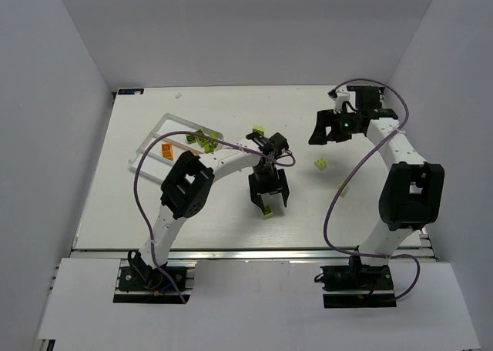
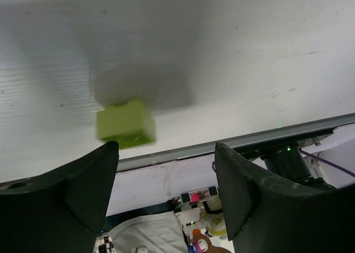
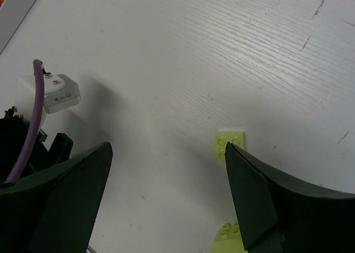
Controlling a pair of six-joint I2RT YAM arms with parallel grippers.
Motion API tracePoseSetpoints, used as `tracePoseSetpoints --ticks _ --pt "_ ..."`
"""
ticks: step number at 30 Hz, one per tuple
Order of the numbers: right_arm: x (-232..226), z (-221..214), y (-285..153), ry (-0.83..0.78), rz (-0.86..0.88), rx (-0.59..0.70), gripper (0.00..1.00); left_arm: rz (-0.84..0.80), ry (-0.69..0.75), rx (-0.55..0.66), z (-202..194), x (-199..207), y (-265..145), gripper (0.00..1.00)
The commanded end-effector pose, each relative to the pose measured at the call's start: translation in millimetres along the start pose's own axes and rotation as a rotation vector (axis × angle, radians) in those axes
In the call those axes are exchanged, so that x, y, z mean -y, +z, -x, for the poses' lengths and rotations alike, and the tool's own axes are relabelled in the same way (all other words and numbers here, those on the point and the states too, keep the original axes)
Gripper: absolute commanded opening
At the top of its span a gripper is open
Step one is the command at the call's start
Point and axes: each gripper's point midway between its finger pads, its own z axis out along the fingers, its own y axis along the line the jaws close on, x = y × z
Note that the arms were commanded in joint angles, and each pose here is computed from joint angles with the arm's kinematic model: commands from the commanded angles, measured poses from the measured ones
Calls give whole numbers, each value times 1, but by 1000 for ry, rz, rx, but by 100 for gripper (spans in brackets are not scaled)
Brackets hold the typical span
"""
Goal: Sort the legos into containers by color
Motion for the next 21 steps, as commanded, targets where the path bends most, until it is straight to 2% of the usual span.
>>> tracePoseSetpoints --ticks 1,5,21 --pt "-10 10 -15 -43 19 51 88 33 -27 9 0 3 -1 80" --pt "-10 7 -20 -50 18 61 88 59 -35 1 -4 0 2 80" --pt "-3 -5 -26 -10 29 74 86 111 -26 112 2 -3 -27 75"
